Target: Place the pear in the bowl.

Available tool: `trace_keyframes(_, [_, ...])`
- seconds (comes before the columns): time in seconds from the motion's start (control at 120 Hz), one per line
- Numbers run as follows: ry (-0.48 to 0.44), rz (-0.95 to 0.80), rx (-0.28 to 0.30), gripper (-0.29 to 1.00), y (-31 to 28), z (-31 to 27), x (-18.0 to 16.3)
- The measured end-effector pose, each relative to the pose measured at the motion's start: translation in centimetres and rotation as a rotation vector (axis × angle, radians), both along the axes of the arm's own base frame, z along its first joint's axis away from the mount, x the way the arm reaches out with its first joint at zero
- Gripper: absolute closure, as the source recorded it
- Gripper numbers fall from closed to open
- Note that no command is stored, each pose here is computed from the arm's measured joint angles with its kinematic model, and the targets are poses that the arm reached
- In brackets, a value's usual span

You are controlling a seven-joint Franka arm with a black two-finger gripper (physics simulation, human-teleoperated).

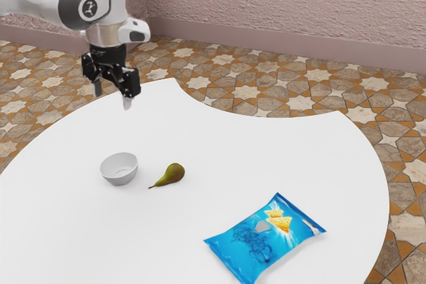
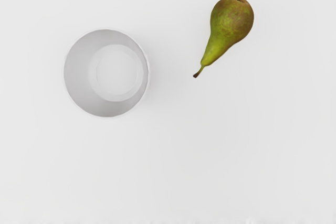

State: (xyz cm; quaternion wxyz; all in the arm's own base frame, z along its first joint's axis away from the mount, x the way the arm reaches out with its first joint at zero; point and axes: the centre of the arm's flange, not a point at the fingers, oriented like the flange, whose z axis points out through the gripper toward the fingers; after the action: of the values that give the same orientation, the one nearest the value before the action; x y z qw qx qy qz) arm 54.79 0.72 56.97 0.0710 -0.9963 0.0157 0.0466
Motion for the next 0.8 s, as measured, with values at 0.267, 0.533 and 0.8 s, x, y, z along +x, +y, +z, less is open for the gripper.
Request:
trace_keyframes(0.267, [0.144, -0.111, -0.038, 0.00, -6.2, -11.3, -0.8])
trace_keyframes(0.533, [0.160, -0.087, -0.068, 0.00, -3.8, -20.3, 3.6])
trace_keyframes(0.8, [0.113, -0.110, -0.093, 0.00, -2.8, -23.8, 7.4])
